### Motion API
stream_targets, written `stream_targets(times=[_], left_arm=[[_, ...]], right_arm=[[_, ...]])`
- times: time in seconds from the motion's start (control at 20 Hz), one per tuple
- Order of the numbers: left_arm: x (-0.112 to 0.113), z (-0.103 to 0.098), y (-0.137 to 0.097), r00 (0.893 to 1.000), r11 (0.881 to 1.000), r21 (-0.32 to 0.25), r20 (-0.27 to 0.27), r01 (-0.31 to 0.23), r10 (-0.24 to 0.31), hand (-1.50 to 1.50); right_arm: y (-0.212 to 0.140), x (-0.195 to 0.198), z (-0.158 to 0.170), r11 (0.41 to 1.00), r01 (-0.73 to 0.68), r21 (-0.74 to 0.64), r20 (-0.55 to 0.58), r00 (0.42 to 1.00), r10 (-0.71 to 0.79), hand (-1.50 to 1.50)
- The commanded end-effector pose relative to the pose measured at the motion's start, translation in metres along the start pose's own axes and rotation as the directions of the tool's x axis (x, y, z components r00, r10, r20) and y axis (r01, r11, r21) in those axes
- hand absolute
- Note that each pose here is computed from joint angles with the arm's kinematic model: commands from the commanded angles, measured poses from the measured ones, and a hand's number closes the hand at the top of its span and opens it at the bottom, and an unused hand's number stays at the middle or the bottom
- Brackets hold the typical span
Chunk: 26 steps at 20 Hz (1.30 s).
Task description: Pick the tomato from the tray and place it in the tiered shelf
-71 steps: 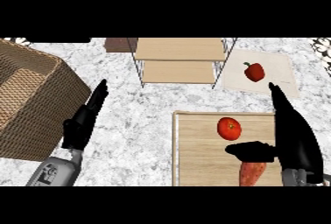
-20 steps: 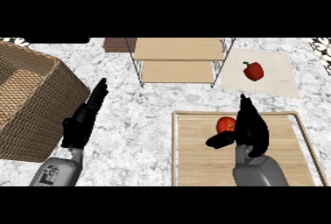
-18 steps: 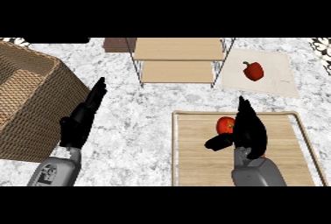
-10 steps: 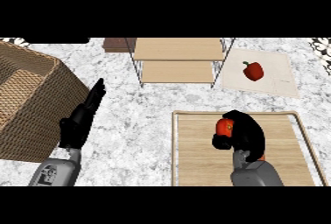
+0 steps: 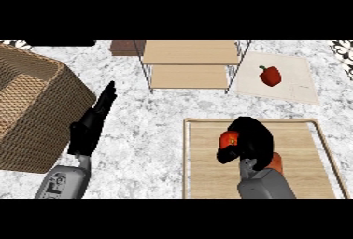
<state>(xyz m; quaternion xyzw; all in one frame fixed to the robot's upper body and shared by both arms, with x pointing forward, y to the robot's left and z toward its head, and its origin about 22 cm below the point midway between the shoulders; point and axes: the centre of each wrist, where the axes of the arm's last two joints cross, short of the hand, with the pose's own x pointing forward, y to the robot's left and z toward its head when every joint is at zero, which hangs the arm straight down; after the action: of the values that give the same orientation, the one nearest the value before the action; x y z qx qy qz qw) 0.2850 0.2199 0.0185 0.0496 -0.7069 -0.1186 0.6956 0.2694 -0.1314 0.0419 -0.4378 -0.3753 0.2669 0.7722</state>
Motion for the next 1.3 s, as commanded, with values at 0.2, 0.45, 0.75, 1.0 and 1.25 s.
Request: stream_targets(times=[0.2, 0.45, 0.75, 1.0, 1.25], left_arm=[[0.008, -0.009, -0.023, 0.999, 0.996, -0.091, 0.042, -0.009, 0.013, 0.0], [0.009, -0.019, -0.029, 1.0, 0.995, -0.099, 0.028, -0.005, 0.008, 0.0], [-0.006, -0.013, -0.022, 1.0, 0.997, -0.083, 0.007, -0.001, 0.001, 0.0], [0.006, -0.019, -0.02, 1.0, 0.996, -0.095, 0.008, -0.006, 0.007, 0.0], [-0.004, -0.013, -0.008, 1.0, 0.999, -0.052, -0.012, -0.002, 0.001, 0.0]], right_arm=[[0.043, 0.069, 0.084, 0.989, -0.146, 0.038, 0.355, 0.927, 0.123, 1.5], [0.029, 0.092, 0.113, 0.997, 0.056, 0.051, 0.453, 0.889, -0.073, 1.5], [0.0, 0.118, 0.133, 0.958, 0.286, 0.014, 0.569, 0.786, -0.243, 1.5], [-0.027, 0.143, 0.139, 0.921, 0.386, -0.044, 0.592, 0.753, -0.287, 1.5], [-0.05, 0.166, 0.147, 0.902, 0.378, -0.207, 0.565, 0.799, -0.205, 1.5]])
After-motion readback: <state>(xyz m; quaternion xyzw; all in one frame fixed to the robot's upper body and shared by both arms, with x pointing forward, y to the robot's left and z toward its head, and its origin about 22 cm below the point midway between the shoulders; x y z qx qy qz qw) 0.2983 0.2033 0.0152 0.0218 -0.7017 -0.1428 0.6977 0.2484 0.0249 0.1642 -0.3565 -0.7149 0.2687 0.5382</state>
